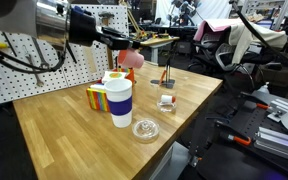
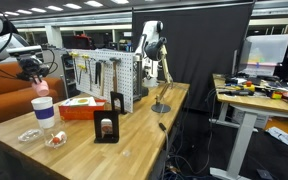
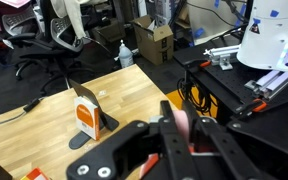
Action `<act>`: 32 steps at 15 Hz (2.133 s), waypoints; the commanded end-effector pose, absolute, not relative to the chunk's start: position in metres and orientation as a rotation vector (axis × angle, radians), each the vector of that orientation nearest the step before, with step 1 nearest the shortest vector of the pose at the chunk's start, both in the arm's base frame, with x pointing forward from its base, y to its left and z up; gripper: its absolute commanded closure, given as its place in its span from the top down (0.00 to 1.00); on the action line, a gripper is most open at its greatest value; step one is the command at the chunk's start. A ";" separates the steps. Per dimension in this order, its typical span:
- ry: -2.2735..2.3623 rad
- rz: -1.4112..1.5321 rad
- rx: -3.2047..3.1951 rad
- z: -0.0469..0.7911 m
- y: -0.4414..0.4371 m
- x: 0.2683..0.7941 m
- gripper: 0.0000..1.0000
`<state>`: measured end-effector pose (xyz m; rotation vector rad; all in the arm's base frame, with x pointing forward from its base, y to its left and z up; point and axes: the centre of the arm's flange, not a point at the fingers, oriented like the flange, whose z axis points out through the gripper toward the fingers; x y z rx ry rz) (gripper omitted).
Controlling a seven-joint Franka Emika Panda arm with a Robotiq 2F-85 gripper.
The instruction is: Pour the liquid in the pink mug into the white and blue coffee cup
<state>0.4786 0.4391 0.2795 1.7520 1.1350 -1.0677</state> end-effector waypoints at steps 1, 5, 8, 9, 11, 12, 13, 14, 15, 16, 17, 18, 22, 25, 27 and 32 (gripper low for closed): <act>1.124 -1.071 1.760 0.284 0.451 0.490 0.04; 1.119 -1.070 1.827 0.283 0.451 0.489 0.04; 1.116 -1.081 1.898 0.279 0.452 0.486 0.04; 1.112 -1.087 1.926 0.277 0.453 0.486 0.04; 1.095 -1.092 1.981 0.273 0.452 0.485 0.04; 1.080 -1.088 2.010 0.271 0.452 0.486 0.04; 1.058 -1.075 2.041 0.269 0.450 0.488 0.04; 1.040 -1.064 2.081 0.268 0.448 0.489 0.04; 1.021 -1.049 2.119 0.268 0.447 0.490 0.04; 1.001 -1.023 2.173 0.268 0.445 0.492 0.04; 0.988 -0.991 2.232 0.268 0.445 0.493 0.04; 0.980 -0.952 2.297 0.269 0.447 0.493 0.04; 0.972 -0.812 2.550 0.276 0.461 0.487 0.04; 0.927 -0.685 2.693 0.286 0.467 0.487 0.04; 0.875 -0.633 2.729 0.289 0.459 0.491 0.04; 0.695 -0.663 2.710 0.277 0.408 0.496 0.04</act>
